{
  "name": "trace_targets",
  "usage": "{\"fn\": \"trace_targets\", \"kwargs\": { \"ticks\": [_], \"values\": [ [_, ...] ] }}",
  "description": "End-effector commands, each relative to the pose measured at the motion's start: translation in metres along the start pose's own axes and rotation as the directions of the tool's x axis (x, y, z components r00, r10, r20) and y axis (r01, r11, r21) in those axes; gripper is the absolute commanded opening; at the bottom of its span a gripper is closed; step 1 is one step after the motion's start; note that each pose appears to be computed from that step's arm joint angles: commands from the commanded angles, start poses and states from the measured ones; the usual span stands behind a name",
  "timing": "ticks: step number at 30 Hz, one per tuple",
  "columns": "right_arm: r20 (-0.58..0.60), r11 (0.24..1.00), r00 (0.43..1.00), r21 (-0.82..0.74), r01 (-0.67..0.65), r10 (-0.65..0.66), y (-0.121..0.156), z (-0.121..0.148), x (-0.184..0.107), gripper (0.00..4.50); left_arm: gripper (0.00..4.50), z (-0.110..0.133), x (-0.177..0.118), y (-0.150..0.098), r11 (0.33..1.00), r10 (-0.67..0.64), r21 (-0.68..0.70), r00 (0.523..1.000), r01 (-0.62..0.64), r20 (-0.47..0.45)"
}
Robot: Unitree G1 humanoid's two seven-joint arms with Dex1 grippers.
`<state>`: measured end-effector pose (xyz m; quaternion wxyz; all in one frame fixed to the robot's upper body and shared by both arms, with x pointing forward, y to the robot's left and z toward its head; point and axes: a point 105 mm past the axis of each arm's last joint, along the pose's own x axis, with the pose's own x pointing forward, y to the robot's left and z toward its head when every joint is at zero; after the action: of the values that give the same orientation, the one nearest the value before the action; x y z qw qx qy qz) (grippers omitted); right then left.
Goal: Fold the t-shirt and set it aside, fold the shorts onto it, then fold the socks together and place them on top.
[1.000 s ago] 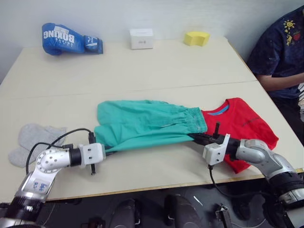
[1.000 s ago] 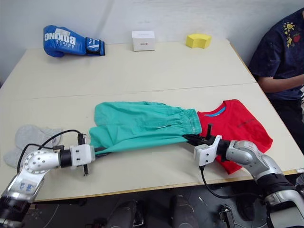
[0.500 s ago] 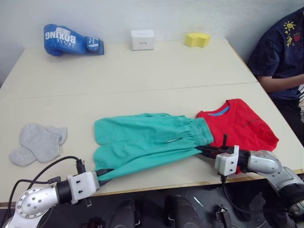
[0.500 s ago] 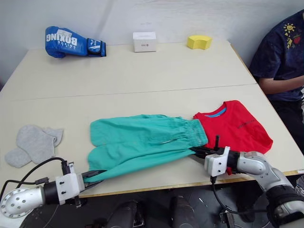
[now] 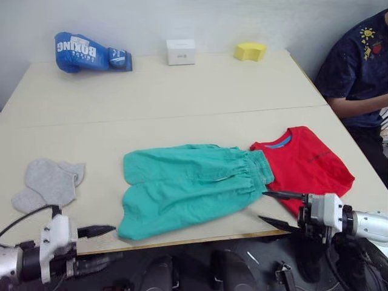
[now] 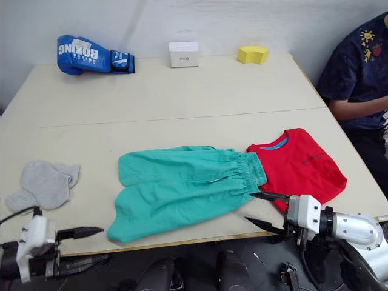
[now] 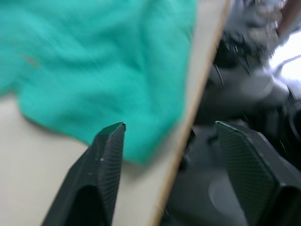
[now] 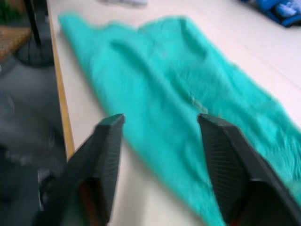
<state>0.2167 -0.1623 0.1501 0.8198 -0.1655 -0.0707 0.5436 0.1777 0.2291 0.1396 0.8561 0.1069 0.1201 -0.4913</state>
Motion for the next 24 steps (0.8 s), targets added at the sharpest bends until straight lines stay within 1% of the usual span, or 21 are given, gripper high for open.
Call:
{"fn": "trace_targets", "kwargs": {
  "ticks": [1,3,4,6,7,8,10,11,13,14,15,16,17,18,20,21,22,24],
  "values": [
    [0.048,0.998,0.997,0.017,0.058,-0.059,-0.004,0.011,0.021,1.12,1.85,0.017,0.03,0.011,0.999,-0.046,0.022,0.995,0.044,0.092],
    [0.037,0.997,0.996,-0.002,0.079,-0.078,-0.005,0.007,0.035,0.39,1.19,0.024,0.056,0.015,0.993,-0.098,0.07,0.989,0.091,0.111],
    [0.032,0.996,0.996,-0.011,0.089,-0.089,-0.006,0.005,0.039,0.04,0.85,0.025,0.063,0.016,0.991,-0.113,0.081,0.987,0.104,0.114],
    [0.036,0.985,0.985,-0.022,0.169,-0.168,-0.012,-0.001,0.056,0.0,0.23,0.035,0.091,0.025,0.993,-0.105,0.071,0.965,0.091,0.24],
    [0.039,0.977,0.977,-0.022,0.21,-0.21,-0.014,-0.005,0.065,0.0,0.03,0.036,0.107,0.025,0.991,-0.126,0.07,0.955,0.111,0.268],
    [0.043,0.968,0.968,-0.023,0.248,-0.247,-0.015,-0.009,0.072,0.0,0.03,0.035,0.121,0.025,0.989,-0.138,0.094,0.953,0.116,0.268],
    [0.054,0.946,0.945,-0.006,0.324,-0.323,-0.017,-0.015,0.083,0.0,0.03,0.027,0.147,0.027,0.982,-0.15,0.144,0.961,0.119,0.231],
    [0.07,0.93,0.928,0.008,0.367,-0.367,-0.02,-0.015,0.085,0.0,0.03,0.026,0.159,0.034,0.978,-0.113,0.195,0.97,0.071,0.215],
    [0.1,0.894,0.888,0.047,0.446,-0.448,-0.024,-0.016,0.084,0.0,0.03,0.025,0.178,0.043,0.97,-0.042,0.241,0.977,-0.01,0.209],
    [0.093,0.879,0.874,0.044,0.474,-0.476,-0.026,-0.02,0.082,0.0,0.03,0.025,0.187,0.051,0.955,0.018,0.286,0.981,-0.073,0.192],
    [0.076,0.871,0.868,0.034,0.49,-0.491,-0.027,-0.026,0.081,0.0,0.03,0.024,0.193,0.056,0.95,0.059,0.292,0.98,-0.114,0.19],
    [0.058,0.858,0.856,0.022,0.514,-0.514,-0.03,-0.033,0.08,0.0,0.03,0.023,0.198,0.059,0.953,0.097,0.265,0.976,-0.148,0.197],
    [0.033,0.829,0.829,0.04,0.557,-0.559,-0.035,-0.042,0.076,0.0,0.03,0.02,0.201,0.065,0.953,0.156,0.23,0.969,-0.199,0.192],
    [0.011,0.795,0.795,0.036,0.606,-0.607,-0.042,-0.05,0.071,0.0,0.03,0.016,0.204,0.068,0.962,0.185,0.167,0.964,-0.218,0.19],
    [-0.019,0.731,0.731,0.031,0.682,-0.682,-0.054,-0.061,0.061,0.0,0.03,0.008,0.205,0.07,0.969,0.227,0.062,0.961,-0.239,0.16],
    [-0.045,0.696,0.698,0.053,0.716,-0.715,-0.059,-0.067,0.055,0.0,0.03,0.003,0.205,0.067,0.976,0.215,0.015,0.966,-0.219,0.141],
    [-0.07,0.687,0.689,0.057,0.725,-0.721,-0.061,-0.073,0.051,0.0,0.03,-0.004,0.203,0.066,0.974,0.224,0.003,0.968,-0.225,0.112],
    [-0.121,0.702,0.702,0.043,0.711,-0.702,-0.059,-0.086,0.044,0.0,0.03,-0.018,0.199,0.061,0.979,0.204,0.008,0.978,-0.204,0.04]
  ]
}}
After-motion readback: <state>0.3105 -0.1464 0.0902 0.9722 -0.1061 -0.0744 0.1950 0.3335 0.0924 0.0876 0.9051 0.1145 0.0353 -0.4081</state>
